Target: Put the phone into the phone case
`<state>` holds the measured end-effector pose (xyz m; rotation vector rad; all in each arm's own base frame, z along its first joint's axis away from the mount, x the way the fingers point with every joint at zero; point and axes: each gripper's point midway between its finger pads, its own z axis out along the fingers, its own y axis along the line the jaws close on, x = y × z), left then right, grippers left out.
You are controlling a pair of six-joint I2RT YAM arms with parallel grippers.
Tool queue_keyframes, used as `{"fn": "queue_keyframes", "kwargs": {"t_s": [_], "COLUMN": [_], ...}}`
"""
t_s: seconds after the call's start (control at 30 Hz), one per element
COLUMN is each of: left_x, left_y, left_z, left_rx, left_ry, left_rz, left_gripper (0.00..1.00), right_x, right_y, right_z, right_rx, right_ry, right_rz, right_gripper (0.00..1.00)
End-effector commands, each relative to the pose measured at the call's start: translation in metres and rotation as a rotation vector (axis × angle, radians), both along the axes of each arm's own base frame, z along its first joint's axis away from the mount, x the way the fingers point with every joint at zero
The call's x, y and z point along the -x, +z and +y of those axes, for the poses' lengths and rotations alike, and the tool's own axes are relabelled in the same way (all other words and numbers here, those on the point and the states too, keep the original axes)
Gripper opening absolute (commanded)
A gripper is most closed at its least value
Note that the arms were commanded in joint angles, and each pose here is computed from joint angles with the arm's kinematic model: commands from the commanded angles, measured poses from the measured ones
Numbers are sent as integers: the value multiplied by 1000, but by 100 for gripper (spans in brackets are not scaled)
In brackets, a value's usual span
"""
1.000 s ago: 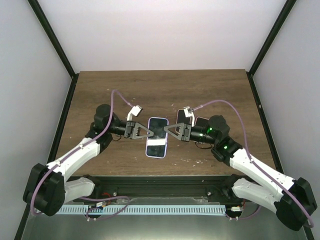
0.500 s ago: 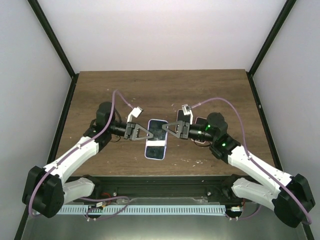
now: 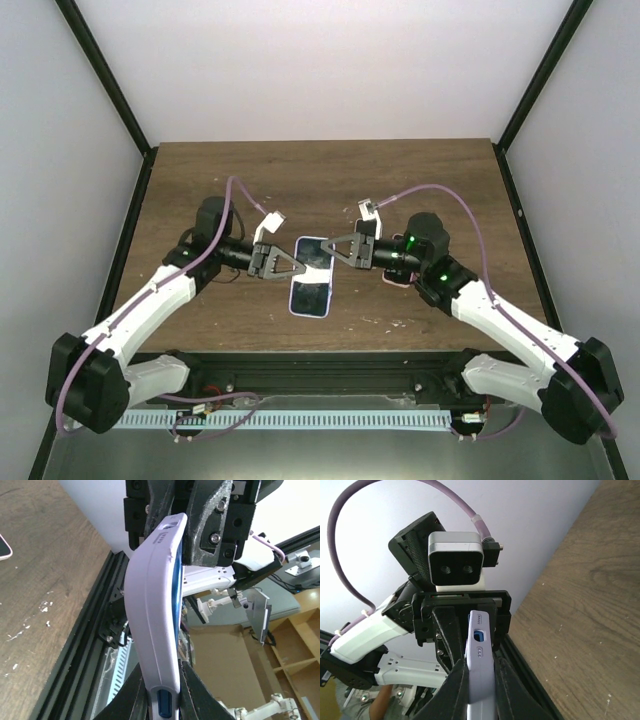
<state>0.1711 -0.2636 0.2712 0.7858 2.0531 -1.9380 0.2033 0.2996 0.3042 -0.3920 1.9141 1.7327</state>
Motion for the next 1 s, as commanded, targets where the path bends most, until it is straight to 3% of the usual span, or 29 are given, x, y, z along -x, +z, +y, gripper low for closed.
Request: {"fn": "queue_keyframes", "kwargs": {"t_s": [0.0,0.07,0.1,0.3,0.43,0.63,0.87,0.97], "left_x": [-14,-13,-13,-15,-20,-28,-40,-40], "left_y": [-11,-7,-3,18,28,30,21,23], "left_z": [-3,-3,-3,-3,-5,-6,-4,-4], "left_rx": [-79,-55,-38,25,63,61,16,14], "left_ry": [55,55,54,92,116,154,225,228], "left_rz": [-17,-23,-26,-68,-93,-109,-134,-129], "left_gripper": [8,8,8,8,8,8,9,18], "right_x": [-3,1,5,23,35,48,51,51], "right_y": [14,11,7,-26,-43,-45,-52,-52], "right_z": [-2,-1,0,-2,0,2,5,5], "right_rx": [28,24,14,13,28,8,4,2], "right_ry": [-37,-9,12,76,125,168,192,190], "right_rz": [-83,-60,-44,58,99,105,132,109], "right_gripper": [3,25,30,51,56,42,2,1]}}
